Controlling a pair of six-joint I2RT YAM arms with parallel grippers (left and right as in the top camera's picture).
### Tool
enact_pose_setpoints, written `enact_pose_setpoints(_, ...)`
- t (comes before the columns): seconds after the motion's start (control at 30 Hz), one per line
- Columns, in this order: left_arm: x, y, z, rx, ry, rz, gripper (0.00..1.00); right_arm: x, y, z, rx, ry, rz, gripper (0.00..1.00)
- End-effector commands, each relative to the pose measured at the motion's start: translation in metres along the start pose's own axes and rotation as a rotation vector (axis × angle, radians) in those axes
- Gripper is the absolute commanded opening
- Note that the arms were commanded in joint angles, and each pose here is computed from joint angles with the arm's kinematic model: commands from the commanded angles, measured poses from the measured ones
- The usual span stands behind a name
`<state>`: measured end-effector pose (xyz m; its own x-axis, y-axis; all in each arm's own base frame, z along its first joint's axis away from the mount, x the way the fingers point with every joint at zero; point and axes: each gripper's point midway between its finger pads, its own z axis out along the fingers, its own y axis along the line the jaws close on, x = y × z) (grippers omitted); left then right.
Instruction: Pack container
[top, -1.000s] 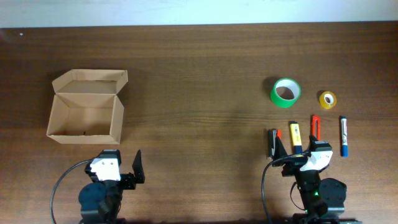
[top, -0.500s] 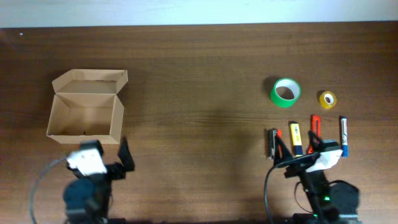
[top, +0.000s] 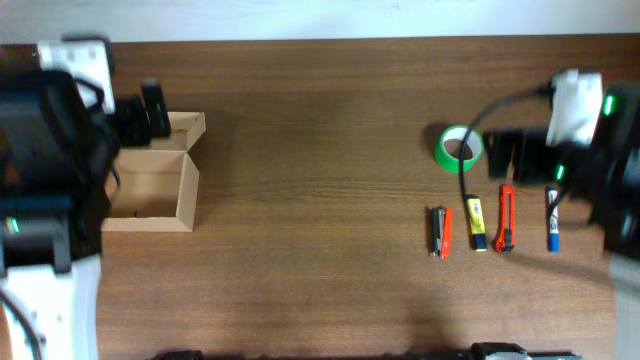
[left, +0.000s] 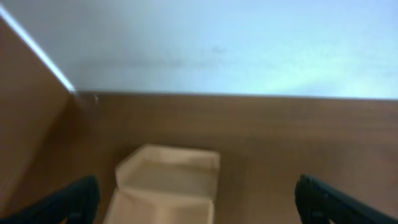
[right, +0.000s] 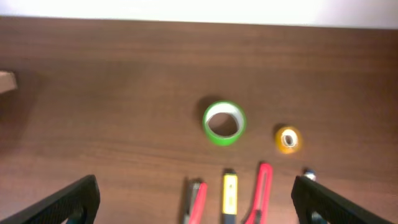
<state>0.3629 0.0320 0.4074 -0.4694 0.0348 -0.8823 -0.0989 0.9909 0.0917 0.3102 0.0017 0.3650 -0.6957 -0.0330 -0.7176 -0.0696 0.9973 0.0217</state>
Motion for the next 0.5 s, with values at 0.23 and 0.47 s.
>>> enact_pose_setpoints(0.23, 0.016, -0.012, 0.043, 0.068, 0.159, 0.142, 1.00, -0.032, -0.054, 0.067, 0.033, 0.144, 0.087, 0.99)
enact_pose_setpoints(0.47, 0.076, -0.032, 0.052, 0.187, 0.415, 0.132, 1.00, 0.000, -0.108, 0.131, 0.108, 0.312, 0.211, 0.99)
